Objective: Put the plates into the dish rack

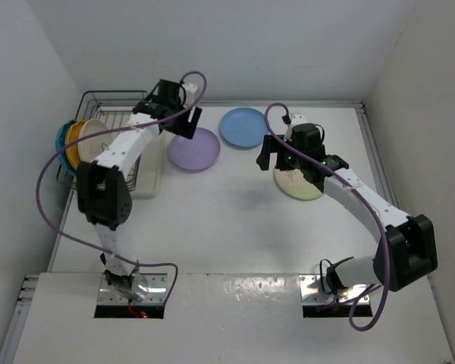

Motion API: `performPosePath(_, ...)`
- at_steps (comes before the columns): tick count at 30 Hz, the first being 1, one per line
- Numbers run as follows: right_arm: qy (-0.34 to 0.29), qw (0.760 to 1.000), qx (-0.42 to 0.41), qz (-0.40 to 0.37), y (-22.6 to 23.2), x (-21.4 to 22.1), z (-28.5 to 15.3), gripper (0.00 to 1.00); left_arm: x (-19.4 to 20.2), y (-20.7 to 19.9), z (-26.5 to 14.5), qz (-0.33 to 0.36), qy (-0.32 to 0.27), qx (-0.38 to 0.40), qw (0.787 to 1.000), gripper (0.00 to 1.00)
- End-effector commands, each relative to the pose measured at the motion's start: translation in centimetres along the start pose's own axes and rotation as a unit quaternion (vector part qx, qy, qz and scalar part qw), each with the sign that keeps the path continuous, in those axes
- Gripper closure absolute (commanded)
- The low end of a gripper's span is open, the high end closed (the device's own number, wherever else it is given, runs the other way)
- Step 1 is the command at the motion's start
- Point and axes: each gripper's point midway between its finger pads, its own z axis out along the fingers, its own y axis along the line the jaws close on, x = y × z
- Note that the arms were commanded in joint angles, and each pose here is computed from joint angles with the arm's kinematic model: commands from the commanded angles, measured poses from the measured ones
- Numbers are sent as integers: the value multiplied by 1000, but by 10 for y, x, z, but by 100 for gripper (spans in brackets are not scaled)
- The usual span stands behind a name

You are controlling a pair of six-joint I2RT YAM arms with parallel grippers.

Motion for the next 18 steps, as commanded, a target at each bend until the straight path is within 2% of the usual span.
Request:
performPosePath(1, -6, 1000, -7, 7, 1, 1, 0, 0, 61, -31, 34, -86, 107, 58, 989, 20)
performPosePath(6, 3, 1000, 3, 14, -8, 13, -2, 0, 99, -11, 57, -140, 144, -14, 980, 20)
performPosePath(10, 13, 1000, 2, 18, -8, 20, 1, 0, 110, -15, 66, -160, 134, -42, 977, 19)
performPosePath(15, 19, 1000, -9, 22, -5, 21, 1, 0, 146, -10, 80, -189, 164, -90, 964, 18)
performPosePath(18, 22, 1000, -10, 19, -5, 25, 0, 0, 157, -7, 85, -216, 162, -98, 958, 18)
